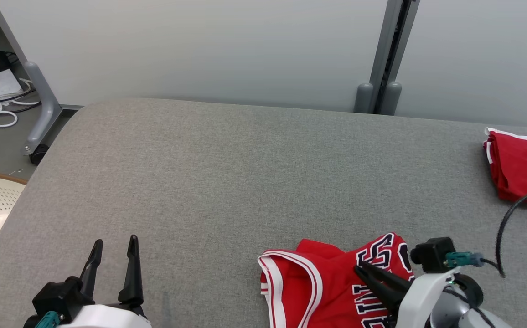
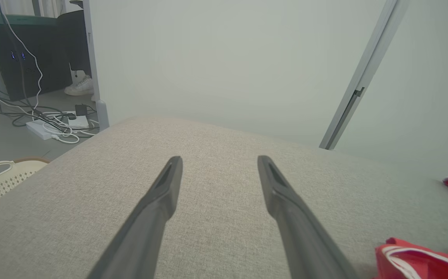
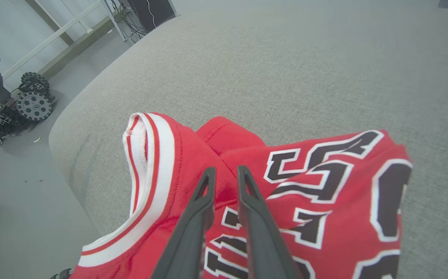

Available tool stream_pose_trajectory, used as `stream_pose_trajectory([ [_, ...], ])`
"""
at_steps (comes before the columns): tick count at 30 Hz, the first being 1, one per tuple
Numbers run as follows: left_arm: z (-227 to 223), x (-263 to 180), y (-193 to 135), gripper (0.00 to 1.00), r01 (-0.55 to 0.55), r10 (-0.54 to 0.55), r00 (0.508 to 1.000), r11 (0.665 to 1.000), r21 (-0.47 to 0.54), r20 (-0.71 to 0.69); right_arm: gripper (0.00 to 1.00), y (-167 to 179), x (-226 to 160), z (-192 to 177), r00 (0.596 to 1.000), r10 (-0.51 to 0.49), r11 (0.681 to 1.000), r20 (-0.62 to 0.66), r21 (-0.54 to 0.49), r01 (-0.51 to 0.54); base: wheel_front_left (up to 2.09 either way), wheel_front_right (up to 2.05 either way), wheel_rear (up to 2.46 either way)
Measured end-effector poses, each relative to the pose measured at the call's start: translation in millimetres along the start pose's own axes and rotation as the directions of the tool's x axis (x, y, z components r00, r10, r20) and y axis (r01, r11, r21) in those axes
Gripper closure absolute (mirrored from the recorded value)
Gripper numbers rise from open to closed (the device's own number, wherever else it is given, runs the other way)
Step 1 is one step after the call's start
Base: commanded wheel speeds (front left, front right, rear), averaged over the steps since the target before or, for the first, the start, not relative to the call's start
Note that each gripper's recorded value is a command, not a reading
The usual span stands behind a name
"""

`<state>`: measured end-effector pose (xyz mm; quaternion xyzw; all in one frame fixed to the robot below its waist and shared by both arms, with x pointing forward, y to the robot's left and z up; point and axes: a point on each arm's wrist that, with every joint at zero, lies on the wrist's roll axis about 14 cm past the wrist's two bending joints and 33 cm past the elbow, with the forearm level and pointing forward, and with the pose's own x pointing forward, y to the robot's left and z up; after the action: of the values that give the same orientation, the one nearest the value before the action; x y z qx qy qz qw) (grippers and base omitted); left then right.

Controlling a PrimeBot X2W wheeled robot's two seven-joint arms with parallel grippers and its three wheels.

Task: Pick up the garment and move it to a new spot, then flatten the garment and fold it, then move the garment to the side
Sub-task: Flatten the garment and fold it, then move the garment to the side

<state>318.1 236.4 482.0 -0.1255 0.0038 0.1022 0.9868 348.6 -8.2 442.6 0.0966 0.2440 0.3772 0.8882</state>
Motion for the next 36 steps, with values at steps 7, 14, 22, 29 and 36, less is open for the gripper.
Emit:
stream_pose_trajectory([
  [7,-0.7,3.7,-7.7,0.00,0.023,-0.023,1.000,1.000,0.000,-0.001,0.00,-41.4,-24.8,31.0,0.985,-0.121,0.992,0.120,0.036,0.117,0.00,0.00,0.00],
  [14,-1.9,5.7,-11.5,0.00,0.033,-0.033,0.999,0.999,-0.001,-0.005,0.00,-85.0,-56.2,40.1,0.943,-0.269,0.960,0.195,0.130,0.247,0.00,0.00,0.00],
  [22,-2.9,6.6,-13.2,0.00,0.040,-0.040,0.999,0.999,0.002,-0.009,0.00,-92.0,-64.8,20.0,0.935,-0.319,0.940,0.152,0.178,0.292,0.00,0.00,0.00],
  [29,-4.5,7.0,-15.4,0.00,0.048,-0.048,0.999,0.999,0.004,-0.014,0.00,-81.1,-55.9,8.7,0.954,-0.287,0.944,0.085,0.193,0.267,0.00,0.00,0.00],
  [36,-3.6,7.9,-15.8,0.00,0.046,-0.046,0.999,0.999,0.001,-0.011,0.00,-66.1,-37.8,-20.4,0.972,-0.222,0.956,-0.072,0.179,0.232,0.00,0.00,0.00],
])
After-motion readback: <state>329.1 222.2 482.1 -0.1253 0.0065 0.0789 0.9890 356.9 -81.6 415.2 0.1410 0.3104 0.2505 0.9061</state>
